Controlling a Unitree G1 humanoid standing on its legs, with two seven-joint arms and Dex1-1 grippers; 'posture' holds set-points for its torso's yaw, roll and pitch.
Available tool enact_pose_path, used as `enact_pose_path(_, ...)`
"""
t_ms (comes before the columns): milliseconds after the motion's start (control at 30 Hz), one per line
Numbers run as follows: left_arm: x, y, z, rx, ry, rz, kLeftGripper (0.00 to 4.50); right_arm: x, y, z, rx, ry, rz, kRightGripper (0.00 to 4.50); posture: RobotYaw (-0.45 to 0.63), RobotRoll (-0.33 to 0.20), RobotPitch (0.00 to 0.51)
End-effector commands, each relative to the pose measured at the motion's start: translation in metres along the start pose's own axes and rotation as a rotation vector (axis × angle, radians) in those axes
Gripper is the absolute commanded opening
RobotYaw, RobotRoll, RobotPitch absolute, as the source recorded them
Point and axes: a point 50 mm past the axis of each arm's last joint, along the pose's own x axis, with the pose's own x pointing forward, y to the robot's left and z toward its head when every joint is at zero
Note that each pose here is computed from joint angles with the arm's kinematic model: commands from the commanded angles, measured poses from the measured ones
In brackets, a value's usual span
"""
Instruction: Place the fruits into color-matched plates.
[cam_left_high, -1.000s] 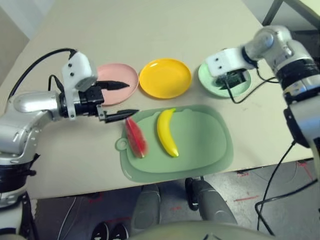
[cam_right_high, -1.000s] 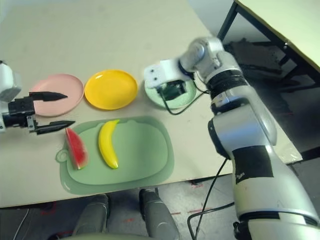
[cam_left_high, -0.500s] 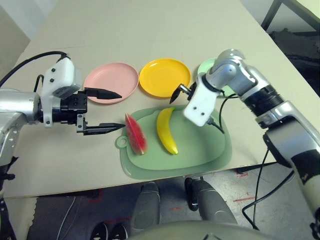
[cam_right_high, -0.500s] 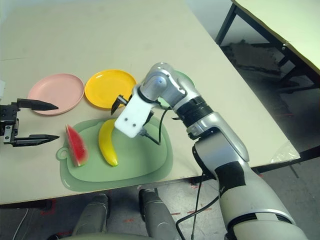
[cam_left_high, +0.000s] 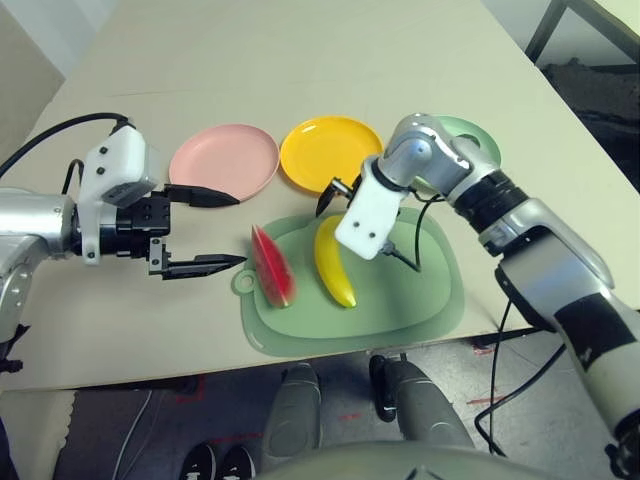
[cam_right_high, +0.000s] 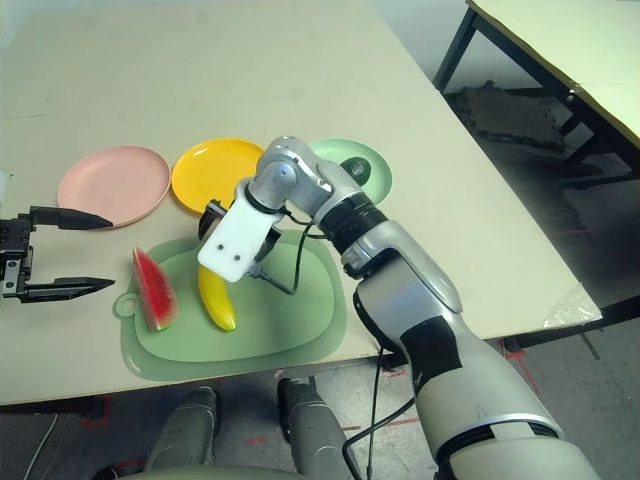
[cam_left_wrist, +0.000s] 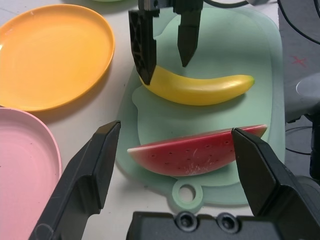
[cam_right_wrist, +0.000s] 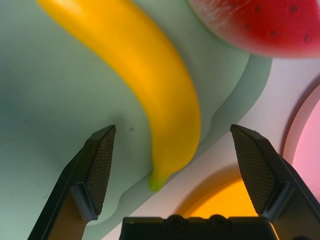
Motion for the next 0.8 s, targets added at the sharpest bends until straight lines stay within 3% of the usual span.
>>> enact_pose_path(33,0.002,-0.002,0.003,0.010,0.006,-0.008,4.50,0.012,0.005,0.006,-0.022,-0.027,0.052,4.49,0.12,0.000,0.214)
enact_pose_path(267,0.003,-0.004,0.007,0.033,-0.001,0.016,4.50,0.019,0.012,0.006,0.034,-0.041,0.109,4.49,0.15,0.000,0.211)
enact_pose_path(367,0.003,-0.005,0.007,0.033,-0.003,0.019,4.50,0.019,0.019,0.003,0.056,-0.037,0.147,3.79,0.15,0.000,0.210)
enact_pose_path(567,0.002,-0.006,0.008,0.034,-0.005,0.022,4.50,0.013,0.038,-0.002,0.112,-0.031,0.221,1.67,0.14,0.000,0.207)
enact_pose_path(800,0.010,-0.002,0.009,0.008,-0.059,0.034,4.50,-0.009,0.057,-0.013,0.174,0.014,0.257,1.67,0.10,0.000,0.205)
